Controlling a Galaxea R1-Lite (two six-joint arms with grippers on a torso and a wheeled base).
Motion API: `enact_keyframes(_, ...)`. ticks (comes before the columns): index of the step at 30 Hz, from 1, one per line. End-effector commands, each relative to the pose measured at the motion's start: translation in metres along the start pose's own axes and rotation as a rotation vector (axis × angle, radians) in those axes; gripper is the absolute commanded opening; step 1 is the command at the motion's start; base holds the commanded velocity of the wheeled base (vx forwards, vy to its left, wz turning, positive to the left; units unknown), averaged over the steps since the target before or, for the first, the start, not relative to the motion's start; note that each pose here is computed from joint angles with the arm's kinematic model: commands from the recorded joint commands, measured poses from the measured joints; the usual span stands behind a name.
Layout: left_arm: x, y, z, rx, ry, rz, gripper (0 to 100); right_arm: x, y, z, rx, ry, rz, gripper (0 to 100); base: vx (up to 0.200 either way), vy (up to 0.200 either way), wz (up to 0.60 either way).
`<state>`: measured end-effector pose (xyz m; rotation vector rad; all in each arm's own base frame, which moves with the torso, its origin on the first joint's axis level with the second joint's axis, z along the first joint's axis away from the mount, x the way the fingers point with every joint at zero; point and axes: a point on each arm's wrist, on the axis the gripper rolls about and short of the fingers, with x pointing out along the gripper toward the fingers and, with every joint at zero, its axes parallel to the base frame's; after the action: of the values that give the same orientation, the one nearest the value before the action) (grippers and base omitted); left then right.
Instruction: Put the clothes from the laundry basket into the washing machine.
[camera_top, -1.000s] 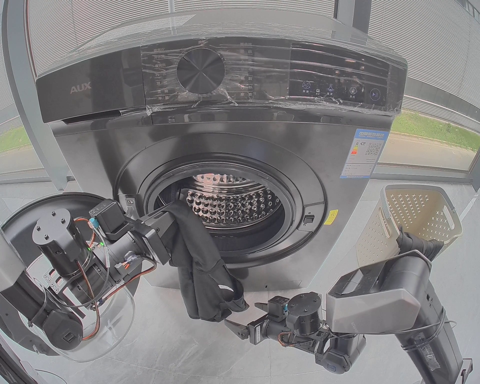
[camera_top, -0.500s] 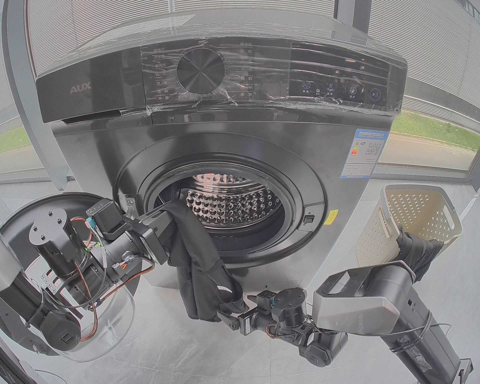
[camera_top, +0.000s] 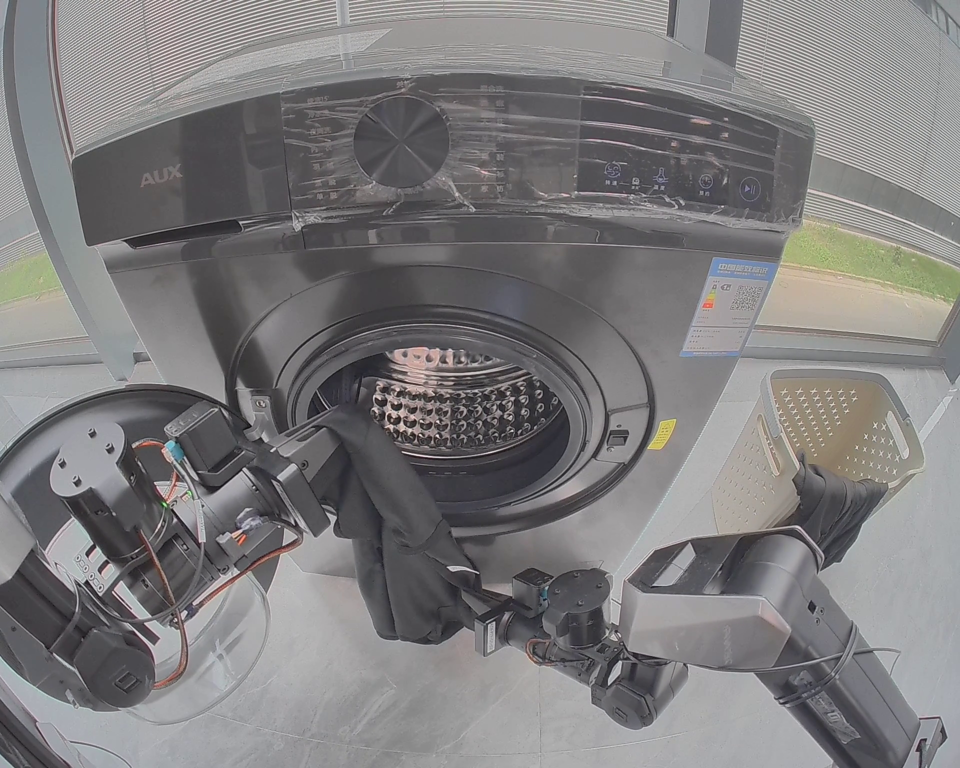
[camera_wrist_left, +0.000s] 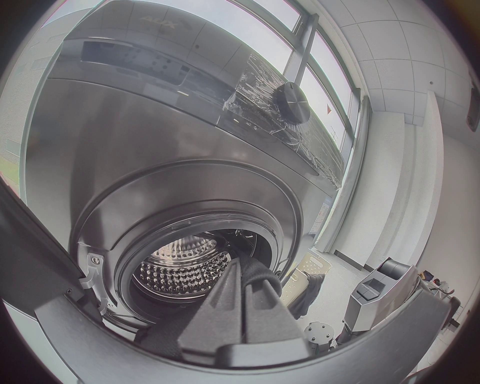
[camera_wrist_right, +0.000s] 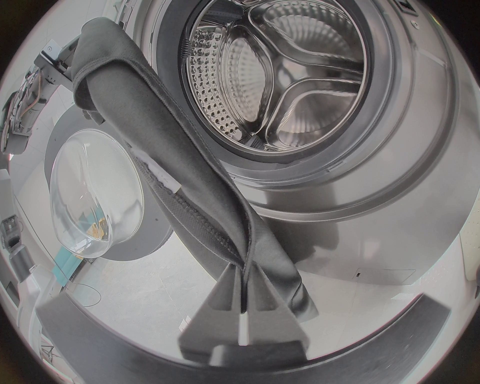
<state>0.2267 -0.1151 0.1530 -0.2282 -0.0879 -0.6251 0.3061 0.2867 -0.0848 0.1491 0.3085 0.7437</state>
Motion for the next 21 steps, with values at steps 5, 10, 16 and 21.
enact_keyframes(5,-0.012,-0.001,0.002,-0.021,0.003,0.004,0,-0.056,0.006,0.048,0.008,-0.012,-0.045,0,0.0,0.0,0.0)
enact_keyframes(10,-0.035,-0.005,0.012,-0.055,-0.012,-0.016,0,-0.122,0.016,0.103,0.014,-0.07,-0.047,0,0.0,0.0,0.0)
enact_keyframes(16,-0.047,0.004,0.02,-0.048,-0.017,-0.075,0,-0.181,0.03,0.134,-0.001,-0.134,-0.023,0,0.0,0.0,0.0)
enact_keyframes(21,-0.05,0.022,0.023,-0.034,0.003,-0.099,0,-0.204,0.034,0.16,-0.005,-0.242,-0.012,0,0.0,0.0,0.0)
